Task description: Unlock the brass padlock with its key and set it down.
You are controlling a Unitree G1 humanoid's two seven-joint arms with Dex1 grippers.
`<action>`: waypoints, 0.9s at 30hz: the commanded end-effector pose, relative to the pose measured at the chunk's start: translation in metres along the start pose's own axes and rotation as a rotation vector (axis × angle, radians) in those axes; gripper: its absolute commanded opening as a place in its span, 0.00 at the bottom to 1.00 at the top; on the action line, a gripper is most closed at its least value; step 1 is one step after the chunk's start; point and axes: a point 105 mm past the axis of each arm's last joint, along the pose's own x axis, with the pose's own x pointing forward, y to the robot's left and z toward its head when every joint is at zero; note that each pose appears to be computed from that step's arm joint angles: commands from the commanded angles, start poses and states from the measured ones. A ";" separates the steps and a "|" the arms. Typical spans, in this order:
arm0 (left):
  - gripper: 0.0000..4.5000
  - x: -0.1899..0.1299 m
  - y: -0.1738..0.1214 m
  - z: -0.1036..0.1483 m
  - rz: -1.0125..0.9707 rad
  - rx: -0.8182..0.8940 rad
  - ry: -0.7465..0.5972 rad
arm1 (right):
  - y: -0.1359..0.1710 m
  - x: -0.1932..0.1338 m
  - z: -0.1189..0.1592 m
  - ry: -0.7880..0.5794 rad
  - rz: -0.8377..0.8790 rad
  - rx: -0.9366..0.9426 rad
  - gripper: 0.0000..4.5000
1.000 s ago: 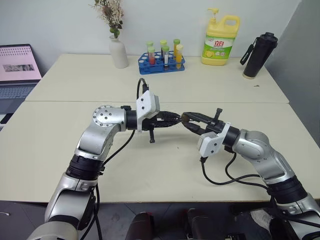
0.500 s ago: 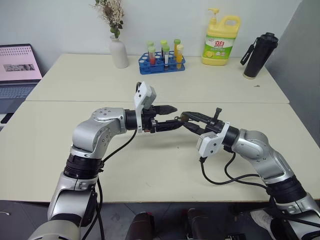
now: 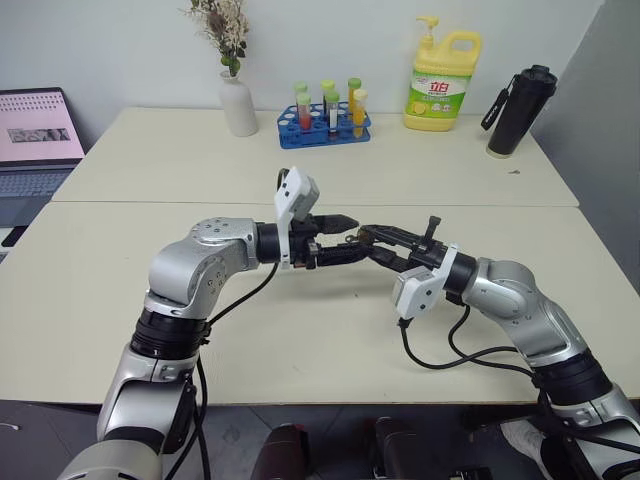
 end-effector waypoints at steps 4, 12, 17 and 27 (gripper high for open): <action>0.58 0.004 -0.005 0.013 -0.018 0.056 -0.030 | -0.013 0.001 0.010 -0.038 -0.036 -0.050 0.21; 0.04 0.007 -0.005 0.011 -0.021 0.062 -0.021 | -0.013 0.001 0.012 -0.046 -0.036 -0.066 0.21; 0.04 0.007 -0.005 0.009 -0.023 0.065 -0.014 | -0.014 0.001 0.012 -0.047 -0.044 -0.056 0.21; 0.04 0.005 -0.007 0.012 -0.064 0.102 -0.022 | -0.023 -0.016 -0.011 0.065 -0.042 -0.009 0.77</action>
